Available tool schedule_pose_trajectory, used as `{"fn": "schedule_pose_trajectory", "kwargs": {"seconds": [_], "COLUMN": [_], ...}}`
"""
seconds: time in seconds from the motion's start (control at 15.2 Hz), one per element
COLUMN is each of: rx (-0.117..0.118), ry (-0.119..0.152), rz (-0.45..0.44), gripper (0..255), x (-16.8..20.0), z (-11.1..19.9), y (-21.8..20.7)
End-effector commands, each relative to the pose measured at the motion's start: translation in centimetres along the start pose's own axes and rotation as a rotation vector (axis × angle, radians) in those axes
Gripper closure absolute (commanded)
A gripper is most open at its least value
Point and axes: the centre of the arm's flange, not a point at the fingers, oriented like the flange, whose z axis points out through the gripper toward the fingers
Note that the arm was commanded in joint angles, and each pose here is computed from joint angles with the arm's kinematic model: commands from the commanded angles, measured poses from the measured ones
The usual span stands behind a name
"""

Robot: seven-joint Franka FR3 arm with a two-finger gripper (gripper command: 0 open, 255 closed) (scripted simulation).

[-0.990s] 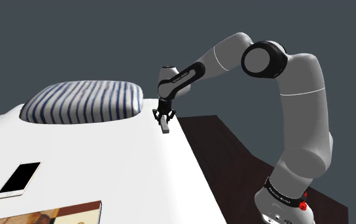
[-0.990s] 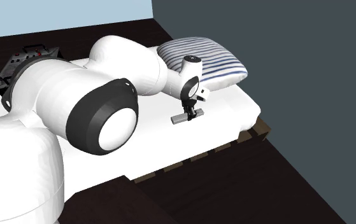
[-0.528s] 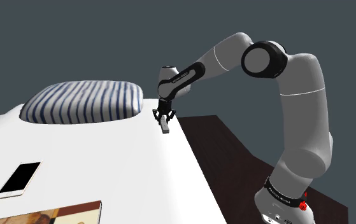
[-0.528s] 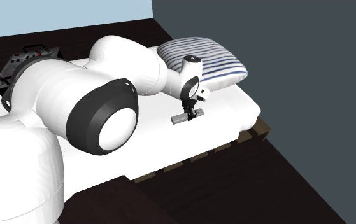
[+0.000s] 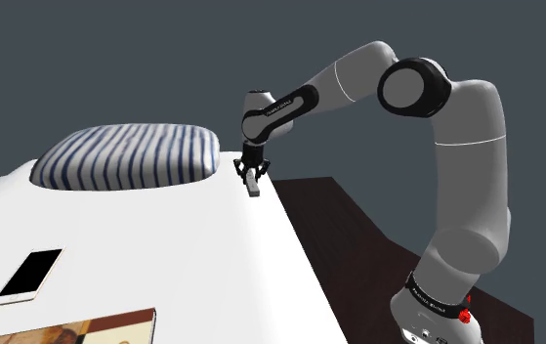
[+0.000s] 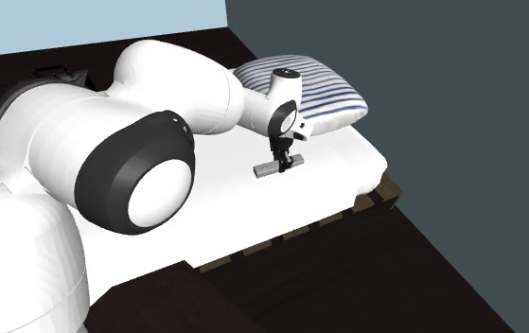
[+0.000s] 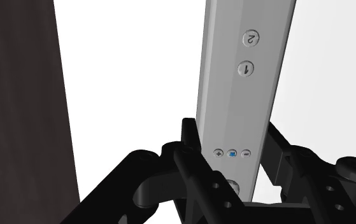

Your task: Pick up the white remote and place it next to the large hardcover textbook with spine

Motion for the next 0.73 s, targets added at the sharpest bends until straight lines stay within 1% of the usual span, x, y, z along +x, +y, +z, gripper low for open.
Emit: {"fn": "schedule_pose_trajectory", "kwargs": {"seconds": [0.0,0.66], "rx": [0.0,0.0], "ry": [0.0,0.0], "rz": [0.0,0.0], "gripper": [255,255], "x": [0.0,0.1], "z": [-1.1,-6.4], "y": [0.1,-0.1]}}
